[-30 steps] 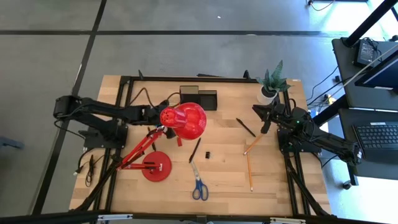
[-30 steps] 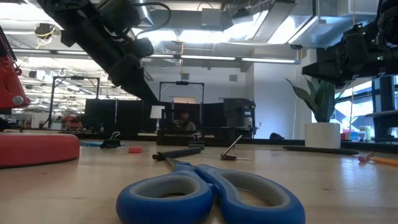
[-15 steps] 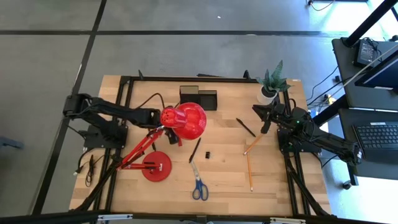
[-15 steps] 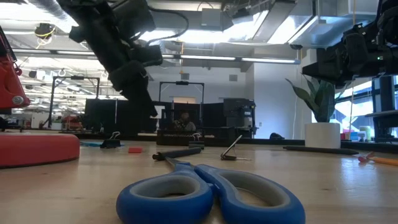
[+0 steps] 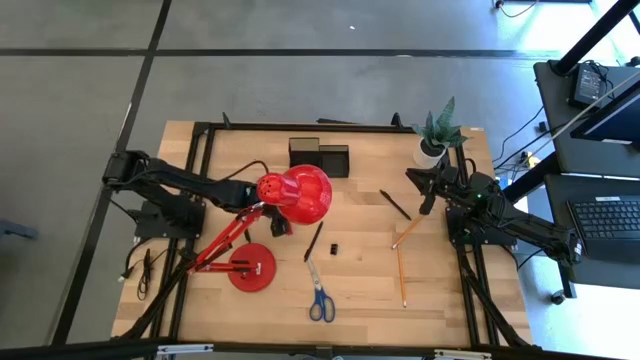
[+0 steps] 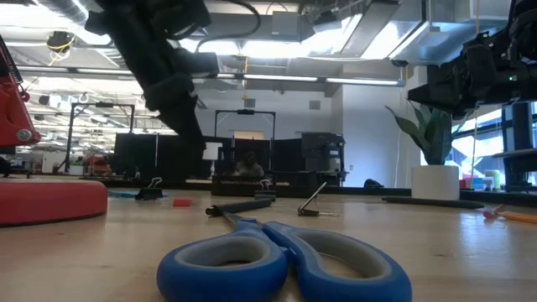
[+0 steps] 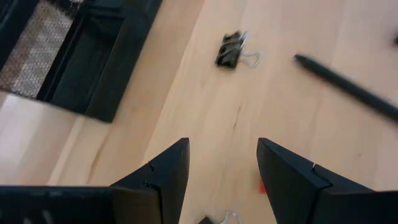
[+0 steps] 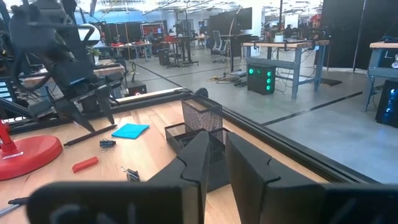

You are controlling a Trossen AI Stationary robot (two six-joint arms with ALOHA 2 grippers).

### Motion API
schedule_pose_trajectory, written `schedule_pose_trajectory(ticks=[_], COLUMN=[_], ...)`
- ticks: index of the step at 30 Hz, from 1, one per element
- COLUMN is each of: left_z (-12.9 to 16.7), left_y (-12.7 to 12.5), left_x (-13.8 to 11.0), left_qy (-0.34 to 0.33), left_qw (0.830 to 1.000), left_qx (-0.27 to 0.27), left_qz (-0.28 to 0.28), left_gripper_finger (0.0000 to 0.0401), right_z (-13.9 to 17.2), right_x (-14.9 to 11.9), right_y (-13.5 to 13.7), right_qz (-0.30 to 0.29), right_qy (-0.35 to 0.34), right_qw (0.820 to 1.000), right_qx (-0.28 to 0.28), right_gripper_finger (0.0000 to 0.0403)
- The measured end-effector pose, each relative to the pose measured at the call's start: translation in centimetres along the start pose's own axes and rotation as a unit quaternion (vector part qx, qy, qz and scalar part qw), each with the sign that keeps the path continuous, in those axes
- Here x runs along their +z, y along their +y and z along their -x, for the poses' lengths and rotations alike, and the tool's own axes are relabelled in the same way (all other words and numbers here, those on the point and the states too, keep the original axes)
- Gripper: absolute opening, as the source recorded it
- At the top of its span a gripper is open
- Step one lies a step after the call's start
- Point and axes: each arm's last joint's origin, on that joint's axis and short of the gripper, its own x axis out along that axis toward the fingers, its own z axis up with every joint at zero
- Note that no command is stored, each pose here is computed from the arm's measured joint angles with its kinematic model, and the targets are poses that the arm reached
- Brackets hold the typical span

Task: Pick and place office supplies into organizer
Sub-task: Put the top left binder clip into the desk organizer

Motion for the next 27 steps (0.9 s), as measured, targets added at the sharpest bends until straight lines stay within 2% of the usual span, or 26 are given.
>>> schedule_pose_trajectory(ticks=[13, 19, 27], left_z=[-1.6, -1.2, -1.0], left_y=[-2.4, -2.3, -1.8], left_x=[-1.5, -1.7, -2.9], left_qy=[0.041, 0.046, 0.104], left_qw=[0.998, 0.998, 0.993], left_qx=[-0.002, 0.017, 0.047], left_qz=[-0.04, -0.04, -0.018], left_gripper_finger=[0.0182, 0.0182, 0.0182], right_z=[0.0, 0.0, 0.0], right_x=[0.0, 0.0, 0.0], right_y=[0.0, 0.0, 0.0], right_qz=[-0.015, -0.015, -0.026], right_qy=[0.0, 0.0, 0.0], right_qw=[1.0, 1.0, 1.0], right_qx=[0.0, 0.0, 0.0], right_gripper_finger=[0.0059, 0.0059, 0.0059])
